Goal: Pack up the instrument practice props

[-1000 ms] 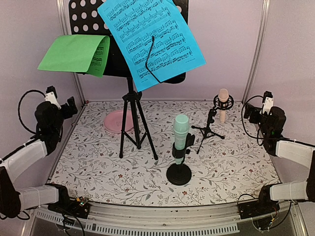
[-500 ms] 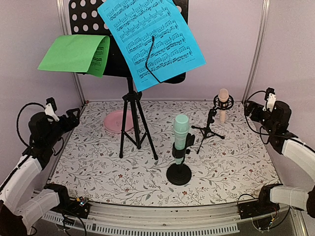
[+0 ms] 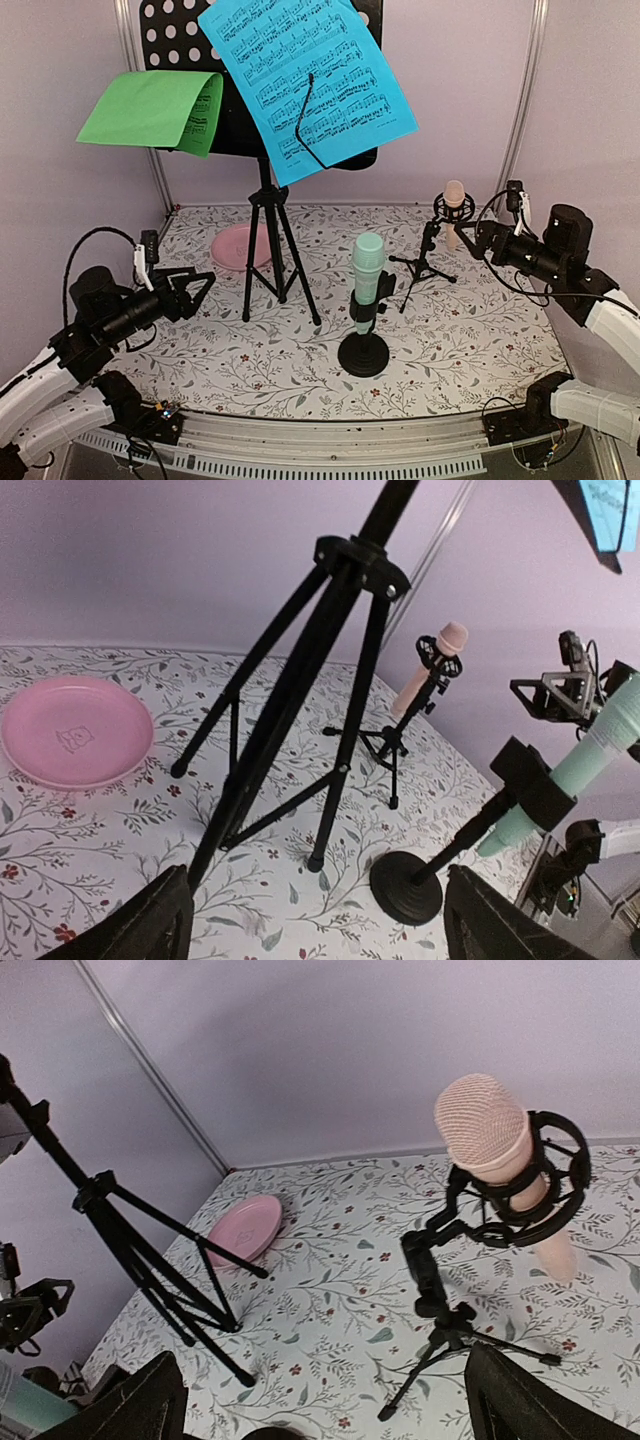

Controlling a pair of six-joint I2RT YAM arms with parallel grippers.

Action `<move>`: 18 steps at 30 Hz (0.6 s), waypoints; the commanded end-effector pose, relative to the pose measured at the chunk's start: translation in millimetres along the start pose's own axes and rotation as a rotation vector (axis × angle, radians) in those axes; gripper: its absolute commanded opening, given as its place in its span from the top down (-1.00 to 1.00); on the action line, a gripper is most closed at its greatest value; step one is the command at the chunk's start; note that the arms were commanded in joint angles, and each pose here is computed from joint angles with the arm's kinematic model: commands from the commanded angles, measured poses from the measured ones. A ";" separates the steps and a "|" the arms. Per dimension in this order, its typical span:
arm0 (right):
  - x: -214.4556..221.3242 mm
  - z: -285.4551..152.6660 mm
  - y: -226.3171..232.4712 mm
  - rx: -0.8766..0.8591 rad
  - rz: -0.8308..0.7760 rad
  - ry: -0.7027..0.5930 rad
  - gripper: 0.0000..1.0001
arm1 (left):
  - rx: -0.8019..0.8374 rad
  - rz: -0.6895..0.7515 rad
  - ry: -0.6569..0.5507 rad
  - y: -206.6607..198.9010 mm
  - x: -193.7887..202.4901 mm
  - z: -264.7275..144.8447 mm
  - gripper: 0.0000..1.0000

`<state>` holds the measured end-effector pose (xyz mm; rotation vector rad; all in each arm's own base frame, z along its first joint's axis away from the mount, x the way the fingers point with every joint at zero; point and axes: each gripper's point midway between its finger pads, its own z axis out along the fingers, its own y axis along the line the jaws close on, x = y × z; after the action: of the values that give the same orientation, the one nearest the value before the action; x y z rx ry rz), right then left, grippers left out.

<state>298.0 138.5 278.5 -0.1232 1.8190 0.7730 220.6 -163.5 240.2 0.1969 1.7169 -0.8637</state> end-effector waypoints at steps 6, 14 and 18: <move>50.7 -23.7 74.6 -0.273 0.057 0.149 -0.98 | 0.284 0.110 0.149 -80.3 80.2 3.9 -0.71; 69.9 -37.4 93.5 -0.410 0.088 0.150 -0.98 | 0.451 0.274 0.098 -142.0 128.5 -12.7 -0.75; 81.3 -31.9 91.0 -0.422 0.097 0.171 -0.98 | 0.418 0.377 0.092 -154.7 150.2 -0.5 -0.78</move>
<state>204.6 207.0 253.4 -0.3591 1.8373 1.1808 78.8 -302.7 149.6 0.8969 1.6377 -1.0068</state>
